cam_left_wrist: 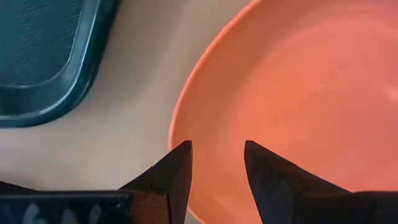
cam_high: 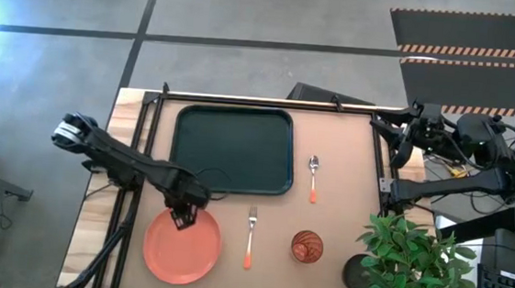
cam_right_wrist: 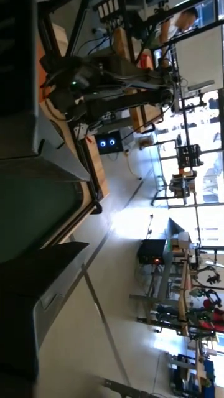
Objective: Pick and place plate/cup/fork/spoon on tray
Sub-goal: Put the orange plate on the black tray
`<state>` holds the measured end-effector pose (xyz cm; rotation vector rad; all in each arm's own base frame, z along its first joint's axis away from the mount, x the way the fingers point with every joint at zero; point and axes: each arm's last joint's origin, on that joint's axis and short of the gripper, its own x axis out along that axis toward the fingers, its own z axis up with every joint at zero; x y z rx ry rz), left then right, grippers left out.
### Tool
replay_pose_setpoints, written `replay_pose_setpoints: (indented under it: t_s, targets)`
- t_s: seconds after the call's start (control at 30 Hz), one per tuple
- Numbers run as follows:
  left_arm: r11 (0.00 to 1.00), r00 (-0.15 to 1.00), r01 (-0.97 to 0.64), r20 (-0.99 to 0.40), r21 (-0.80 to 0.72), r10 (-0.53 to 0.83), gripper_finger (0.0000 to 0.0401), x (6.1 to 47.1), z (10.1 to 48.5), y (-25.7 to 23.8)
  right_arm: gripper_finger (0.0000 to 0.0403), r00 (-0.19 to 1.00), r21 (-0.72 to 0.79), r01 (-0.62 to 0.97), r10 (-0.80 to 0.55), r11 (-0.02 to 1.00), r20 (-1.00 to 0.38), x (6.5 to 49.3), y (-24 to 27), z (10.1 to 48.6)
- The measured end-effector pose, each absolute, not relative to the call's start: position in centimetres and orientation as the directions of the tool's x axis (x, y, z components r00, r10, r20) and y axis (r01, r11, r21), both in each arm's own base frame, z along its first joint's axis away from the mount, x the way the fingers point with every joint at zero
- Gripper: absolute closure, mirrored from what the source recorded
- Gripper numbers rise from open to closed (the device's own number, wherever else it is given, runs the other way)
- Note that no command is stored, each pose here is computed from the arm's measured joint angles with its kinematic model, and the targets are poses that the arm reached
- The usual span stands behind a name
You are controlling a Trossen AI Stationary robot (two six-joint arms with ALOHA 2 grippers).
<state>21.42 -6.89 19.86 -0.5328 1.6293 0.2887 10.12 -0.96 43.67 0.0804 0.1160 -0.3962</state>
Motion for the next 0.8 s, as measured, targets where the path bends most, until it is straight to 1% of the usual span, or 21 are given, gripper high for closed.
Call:
replay_pose_setpoints:
  t_s: [0.23, 0.43, 0.6, 0.8]
  targets:
    - [0.886, -0.118, -0.459, -0.985, -0.061, -0.129, 0.0272, 22.0, 18.3, -6.9, 0.0243, 0.915, 0.055, 0.39, -0.38, 0.919, -0.132, 10.2, -1.0, 43.6]
    - [0.886, -0.19, -0.464, -0.976, -0.004, -0.104, 0.0272, 21.1, 16.4, -6.6, 0.0243, 0.915, 0.059, 0.39, -0.38, 0.919, -0.138, 10.4, -0.9, 43.6]
    - [0.857, -0.193, -0.516, -0.973, -0.009, -0.127, 0.0272, 20.7, 15.3, -6.5, 0.0243, 0.91, 0.048, 0.393, -0.38, 0.918, -0.168, 11.5, -0.9, 43.3]
    - [0.844, -0.132, -0.534, -0.98, -0.055, -0.147, 0.0272, 21.0, 15.7, -6.6, 0.0243, 0.909, 0.048, 0.393, -0.381, 0.918, -0.168, 11.5, -0.9, 43.3]
